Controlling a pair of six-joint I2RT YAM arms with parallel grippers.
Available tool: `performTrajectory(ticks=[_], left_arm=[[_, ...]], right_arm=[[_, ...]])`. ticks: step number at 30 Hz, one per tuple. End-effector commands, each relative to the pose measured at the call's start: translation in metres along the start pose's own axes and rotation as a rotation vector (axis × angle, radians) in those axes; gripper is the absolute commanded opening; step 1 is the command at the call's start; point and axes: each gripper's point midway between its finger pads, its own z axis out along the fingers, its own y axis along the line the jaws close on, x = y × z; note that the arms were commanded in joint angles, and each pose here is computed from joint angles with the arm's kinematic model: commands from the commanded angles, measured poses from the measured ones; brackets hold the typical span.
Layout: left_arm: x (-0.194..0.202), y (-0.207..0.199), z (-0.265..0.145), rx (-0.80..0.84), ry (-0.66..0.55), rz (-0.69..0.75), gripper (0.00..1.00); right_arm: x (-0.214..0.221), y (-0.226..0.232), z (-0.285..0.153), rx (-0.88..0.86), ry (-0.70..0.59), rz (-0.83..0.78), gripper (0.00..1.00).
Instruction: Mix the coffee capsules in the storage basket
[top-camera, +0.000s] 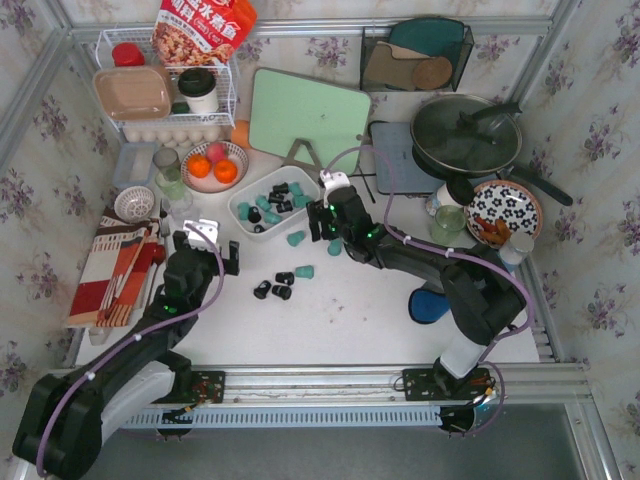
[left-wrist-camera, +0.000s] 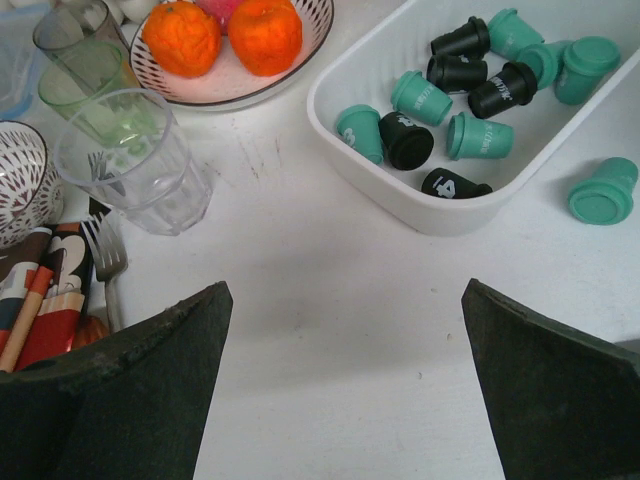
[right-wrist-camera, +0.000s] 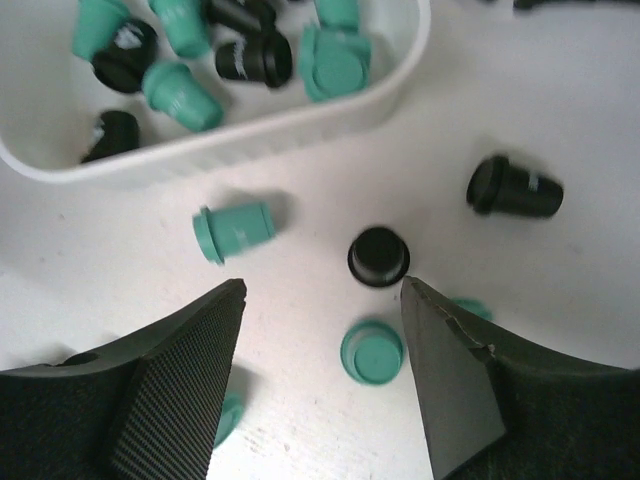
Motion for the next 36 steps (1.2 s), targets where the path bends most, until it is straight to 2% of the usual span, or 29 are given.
performTrajectory(ticks=[1, 9, 12, 16, 24, 28, 36], left_arm=[[-0.013, -0.006, -0.005, 0.050, -0.084, 0.032, 1.00], [-0.011, -0.014, 0.011, 0.090, 0.001, 0.061, 1.00], [-0.011, -0.010, 0.010, 0.062, -0.001, 0.050, 1.00], [-0.011, -0.006, 0.008, 0.040, -0.015, 0.039, 1.00], [-0.011, -0.004, 0.010, 0.023, -0.004, 0.033, 1.00], [-0.011, -0.004, 0.010, 0.023, -0.002, 0.034, 1.00], [-0.010, -0.004, 0.012, 0.027, 0.009, 0.038, 1.00]], right_arm=[[0.026, -0.007, 0.000, 0.034, 0.031, 0.074, 0.70], [0.066, -0.015, 0.006, 0.070, 0.114, 0.092, 0.66], [0.070, -0.018, 0.010, 0.081, 0.121, 0.089, 0.64], [0.076, -0.021, 0.013, 0.100, 0.133, 0.080, 0.56], [0.072, -0.021, 0.012, 0.097, 0.125, 0.081, 0.33], [0.059, -0.011, 0.009, 0.050, 0.101, 0.084, 0.17], [0.015, 0.008, -0.001, -0.025, 0.006, 0.104, 0.05]])
